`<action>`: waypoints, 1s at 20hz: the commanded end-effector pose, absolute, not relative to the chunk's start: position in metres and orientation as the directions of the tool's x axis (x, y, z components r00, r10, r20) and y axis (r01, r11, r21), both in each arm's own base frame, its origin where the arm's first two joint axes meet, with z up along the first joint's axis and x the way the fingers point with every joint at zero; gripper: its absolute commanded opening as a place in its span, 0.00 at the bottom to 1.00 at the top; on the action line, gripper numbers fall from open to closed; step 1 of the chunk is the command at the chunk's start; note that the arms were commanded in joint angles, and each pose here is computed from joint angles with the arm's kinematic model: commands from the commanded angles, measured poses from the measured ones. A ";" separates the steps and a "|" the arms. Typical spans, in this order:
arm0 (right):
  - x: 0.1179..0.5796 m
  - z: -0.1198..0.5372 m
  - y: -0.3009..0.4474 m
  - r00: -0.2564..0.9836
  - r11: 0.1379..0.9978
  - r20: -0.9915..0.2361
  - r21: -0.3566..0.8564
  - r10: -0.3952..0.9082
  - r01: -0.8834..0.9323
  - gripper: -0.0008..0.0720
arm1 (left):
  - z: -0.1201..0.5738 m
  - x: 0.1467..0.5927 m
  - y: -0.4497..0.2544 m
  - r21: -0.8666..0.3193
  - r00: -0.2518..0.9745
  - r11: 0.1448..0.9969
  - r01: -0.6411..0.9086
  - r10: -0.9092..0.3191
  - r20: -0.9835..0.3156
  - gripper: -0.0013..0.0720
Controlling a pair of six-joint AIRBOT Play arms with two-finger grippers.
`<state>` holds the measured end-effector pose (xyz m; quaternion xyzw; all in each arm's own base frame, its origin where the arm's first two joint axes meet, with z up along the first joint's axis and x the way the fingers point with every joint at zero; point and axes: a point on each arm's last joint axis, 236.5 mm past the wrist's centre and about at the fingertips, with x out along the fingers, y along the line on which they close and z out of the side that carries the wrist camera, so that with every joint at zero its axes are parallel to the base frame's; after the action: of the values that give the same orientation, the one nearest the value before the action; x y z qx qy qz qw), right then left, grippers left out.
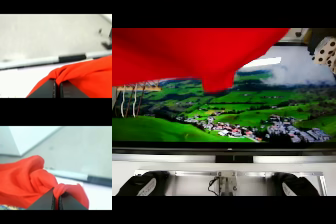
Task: Fold the shirts.
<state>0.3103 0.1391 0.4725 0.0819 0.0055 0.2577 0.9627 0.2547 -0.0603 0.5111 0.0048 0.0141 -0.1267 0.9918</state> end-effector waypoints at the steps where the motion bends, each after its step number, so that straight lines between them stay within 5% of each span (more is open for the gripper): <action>1: 0.229 0.527 0.116 0.861 0.865 0.193 0.096 0.470 -0.493 0.11 | 0.546 0.195 -0.058 0.024 0.966 0.969 0.246 -0.247 0.082 0.07; 4: 0.216 0.527 0.092 0.901 0.904 0.192 0.111 0.389 -0.413 0.11 | 0.503 0.201 -0.050 -0.007 0.974 0.977 0.214 -0.213 -0.082 0.07; 8: 0.240 0.477 0.082 0.944 0.941 -0.020 0.078 0.331 -0.328 0.11 | 0.452 0.231 -0.057 -0.049 0.940 0.970 0.236 -0.241 -0.241 0.07; 11: 0.279 0.410 0.058 0.938 0.977 -0.285 -0.022 0.197 -0.212 0.11 | 0.381 0.271 -0.058 -0.089 0.872 0.971 0.224 -0.240 -0.426 0.07; 15: 0.337 0.288 0.019 0.784 0.977 -0.620 -0.192 -0.045 -0.096 0.11 | 0.239 0.323 -0.058 -0.153 0.683 0.972 0.176 -0.232 -0.692 0.07; 20: 0.443 0.149 0.038 0.714 0.994 -0.697 -0.110 -0.068 -0.013 0.11 | 0.091 0.405 -0.064 -0.254 0.579 0.965 0.072 -0.248 -0.776 0.07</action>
<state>0.3924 0.0384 0.2179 -0.0821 0.3635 0.0210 0.9277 0.3677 -0.0587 0.1684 -0.0592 0.4225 -0.0998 0.8989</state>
